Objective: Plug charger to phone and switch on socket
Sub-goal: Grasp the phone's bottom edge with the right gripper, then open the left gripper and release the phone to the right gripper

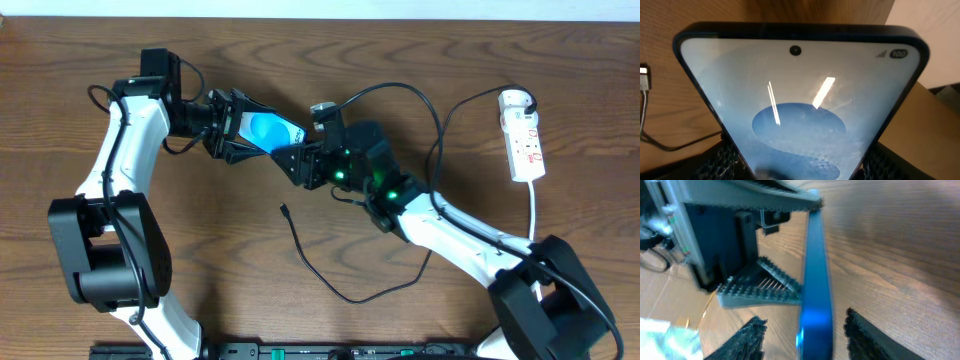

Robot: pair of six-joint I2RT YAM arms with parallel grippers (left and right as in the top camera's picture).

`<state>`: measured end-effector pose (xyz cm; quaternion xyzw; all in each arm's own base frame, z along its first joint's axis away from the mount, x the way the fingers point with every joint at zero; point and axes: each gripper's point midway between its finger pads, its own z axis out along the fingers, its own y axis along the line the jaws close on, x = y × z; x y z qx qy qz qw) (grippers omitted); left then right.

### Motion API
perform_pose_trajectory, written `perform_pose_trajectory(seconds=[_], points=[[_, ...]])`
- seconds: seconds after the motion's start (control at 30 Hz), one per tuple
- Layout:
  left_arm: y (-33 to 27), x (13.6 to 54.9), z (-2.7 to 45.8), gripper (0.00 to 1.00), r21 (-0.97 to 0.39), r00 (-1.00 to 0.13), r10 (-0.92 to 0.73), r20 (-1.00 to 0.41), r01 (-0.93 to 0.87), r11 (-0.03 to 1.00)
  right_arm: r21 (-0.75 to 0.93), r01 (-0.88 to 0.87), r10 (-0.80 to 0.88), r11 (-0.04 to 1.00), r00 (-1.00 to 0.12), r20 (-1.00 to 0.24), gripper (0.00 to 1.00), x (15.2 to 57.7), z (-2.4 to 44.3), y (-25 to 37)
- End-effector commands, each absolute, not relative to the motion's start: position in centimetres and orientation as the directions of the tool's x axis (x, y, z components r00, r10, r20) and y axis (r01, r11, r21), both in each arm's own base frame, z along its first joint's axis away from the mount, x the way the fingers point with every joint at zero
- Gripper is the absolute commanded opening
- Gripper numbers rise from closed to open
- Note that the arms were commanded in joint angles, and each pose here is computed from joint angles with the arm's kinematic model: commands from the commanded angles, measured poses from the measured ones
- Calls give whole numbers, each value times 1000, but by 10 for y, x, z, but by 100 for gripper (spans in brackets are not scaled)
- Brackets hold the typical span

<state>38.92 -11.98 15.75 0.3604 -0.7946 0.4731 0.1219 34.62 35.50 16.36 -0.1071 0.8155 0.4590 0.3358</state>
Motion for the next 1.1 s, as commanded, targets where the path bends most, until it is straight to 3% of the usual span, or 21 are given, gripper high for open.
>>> perform_pose_trajectory(seconds=[0.0,0.57,0.97,1.07], points=[[-129,385,172,65,-688,-733,-431,525,-664,291,684,-418,208,598,-743,-636,44,361,159,353],[-138,382,172,64,-689,-743,-415,525,-657,306,694,-415,228,588,-738,-635,12,364,161,355],[-138,382,172,66,-689,-744,-415,524,-657,306,734,-365,273,572,-759,-591,1,367,163,352],[-138,382,172,76,-689,-744,-415,524,-657,306,750,-346,288,563,-769,-571,1,369,163,349]])
